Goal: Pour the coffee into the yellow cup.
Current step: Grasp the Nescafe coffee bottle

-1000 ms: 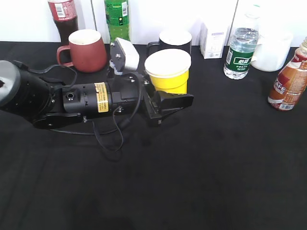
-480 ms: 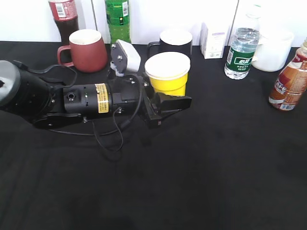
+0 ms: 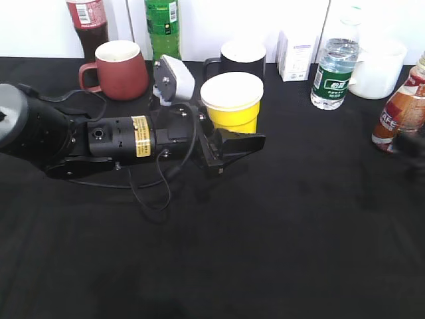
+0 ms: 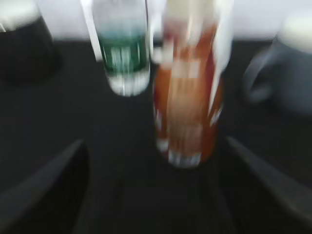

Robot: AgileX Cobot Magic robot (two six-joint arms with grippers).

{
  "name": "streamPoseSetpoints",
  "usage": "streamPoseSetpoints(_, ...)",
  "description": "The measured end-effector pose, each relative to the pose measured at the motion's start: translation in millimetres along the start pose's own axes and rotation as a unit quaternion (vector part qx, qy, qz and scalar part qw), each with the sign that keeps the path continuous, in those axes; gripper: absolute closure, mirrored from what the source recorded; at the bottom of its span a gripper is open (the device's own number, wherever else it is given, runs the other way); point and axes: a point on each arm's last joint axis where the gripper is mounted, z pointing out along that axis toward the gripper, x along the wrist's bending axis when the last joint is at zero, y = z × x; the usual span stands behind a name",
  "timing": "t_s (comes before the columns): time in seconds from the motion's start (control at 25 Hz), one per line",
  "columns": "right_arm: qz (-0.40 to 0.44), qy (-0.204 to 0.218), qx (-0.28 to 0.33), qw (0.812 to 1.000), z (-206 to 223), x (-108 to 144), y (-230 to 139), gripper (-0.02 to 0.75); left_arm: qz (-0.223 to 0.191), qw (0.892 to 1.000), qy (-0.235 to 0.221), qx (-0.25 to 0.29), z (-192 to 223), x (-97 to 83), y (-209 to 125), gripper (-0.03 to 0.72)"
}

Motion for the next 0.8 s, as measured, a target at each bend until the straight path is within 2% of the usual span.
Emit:
streamPoseSetpoints(0.08,0.007,-0.006,0.007,1.000,21,-3,-11,0.075,0.000,1.000,0.000,0.000,0,0.0,0,0.231)
streamPoseSetpoints(0.2,0.030,-0.049,-0.002,0.998,44,-14,-19,0.075,0.000,1.000,0.001,0.000,0,0.1,0,0.231)
streamPoseSetpoints(0.44,0.026,-0.046,-0.019,0.998,96,-18,-18,0.080,0.000,1.000,0.001,0.000,0,0.1,0,0.231)
streamPoseSetpoints(0.52,0.026,-0.045,-0.027,0.998,108,-18,-15,0.105,0.000,1.000,0.001,0.000,0,0.1,0,0.231)
streamPoseSetpoints(0.68,0.022,-0.043,-0.021,0.999,112,-18,-18,0.209,0.000,1.000,0.001,0.001,0,0.2,0,0.231)
streamPoseSetpoints(0.8,0.022,-0.042,-0.023,0.999,112,-18,-18,0.211,0.000,1.000,0.001,0.001,0,0.2,0,0.231)
